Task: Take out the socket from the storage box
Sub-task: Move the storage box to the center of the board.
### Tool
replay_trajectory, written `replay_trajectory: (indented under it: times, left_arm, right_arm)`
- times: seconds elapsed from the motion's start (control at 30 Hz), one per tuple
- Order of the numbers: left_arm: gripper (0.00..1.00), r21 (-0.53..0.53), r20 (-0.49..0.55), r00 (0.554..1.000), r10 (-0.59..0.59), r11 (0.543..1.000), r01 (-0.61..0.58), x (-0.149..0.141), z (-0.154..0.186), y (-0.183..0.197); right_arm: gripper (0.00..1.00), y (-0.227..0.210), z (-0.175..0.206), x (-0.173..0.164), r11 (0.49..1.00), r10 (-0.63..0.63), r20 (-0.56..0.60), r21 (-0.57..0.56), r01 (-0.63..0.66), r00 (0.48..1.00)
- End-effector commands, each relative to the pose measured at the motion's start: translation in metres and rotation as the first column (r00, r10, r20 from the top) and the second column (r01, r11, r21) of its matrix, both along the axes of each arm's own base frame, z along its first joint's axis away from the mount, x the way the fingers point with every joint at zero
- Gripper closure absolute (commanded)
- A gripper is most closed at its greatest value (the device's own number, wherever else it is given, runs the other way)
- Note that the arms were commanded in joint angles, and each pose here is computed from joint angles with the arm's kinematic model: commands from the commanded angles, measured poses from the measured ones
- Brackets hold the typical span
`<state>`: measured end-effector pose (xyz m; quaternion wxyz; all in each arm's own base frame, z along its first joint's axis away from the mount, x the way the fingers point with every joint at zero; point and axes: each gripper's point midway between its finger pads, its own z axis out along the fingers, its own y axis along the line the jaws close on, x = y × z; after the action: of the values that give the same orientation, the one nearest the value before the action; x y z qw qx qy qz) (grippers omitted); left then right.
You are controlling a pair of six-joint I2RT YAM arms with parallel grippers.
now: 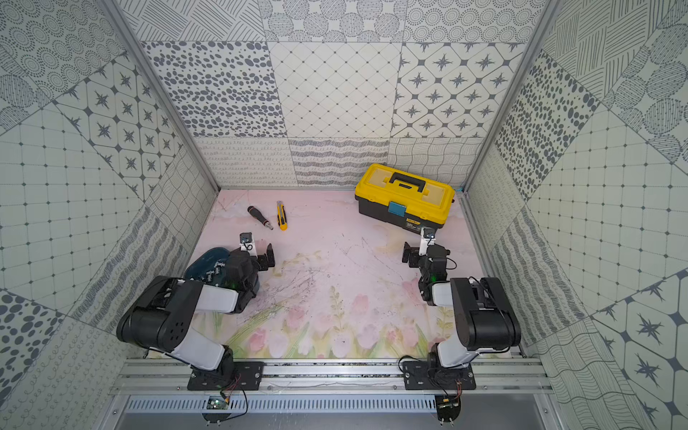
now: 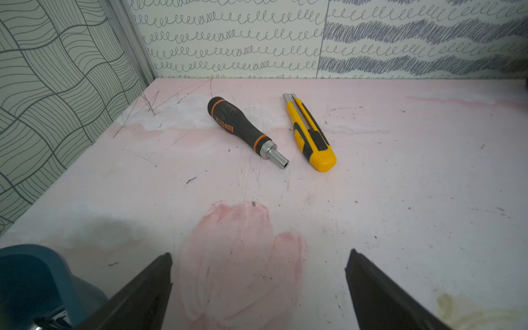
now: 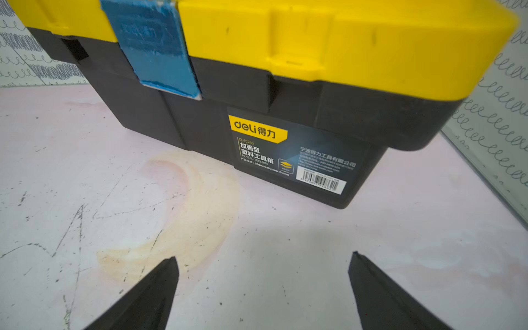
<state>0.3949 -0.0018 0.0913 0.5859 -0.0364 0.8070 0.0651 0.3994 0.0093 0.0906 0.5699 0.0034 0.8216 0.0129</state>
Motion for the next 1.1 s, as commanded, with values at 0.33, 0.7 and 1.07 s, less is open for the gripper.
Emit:
replay_trajectory:
  times: [0.33, 0.7, 1.07]
  left_arm:
    - [0.01, -0.016, -0.029, 1.000, 0.002, 1.000, -0.003, 0.000, -0.006, 0.001]
    - [0.01, 0.032, 0.007, 1.000, -0.008, 0.999, 0.008, -0.013, 0.027, -0.009]
    - [0.01, -0.151, -0.068, 0.996, -0.049, 0.988, 0.038, -0.032, 0.103, -0.052]
  right_arm:
    - [0.02, 0.001, 0.014, 0.007, 1.000, 0.005, 0.047, 0.004, -0.005, 0.999]
    - [0.01, -0.009, 0.043, -0.003, 0.999, -0.043, 0.050, 0.000, 0.043, 0.998]
    - [0.02, 0.008, 0.141, -0.030, 0.962, -0.034, 0.064, 0.273, 0.015, 0.997]
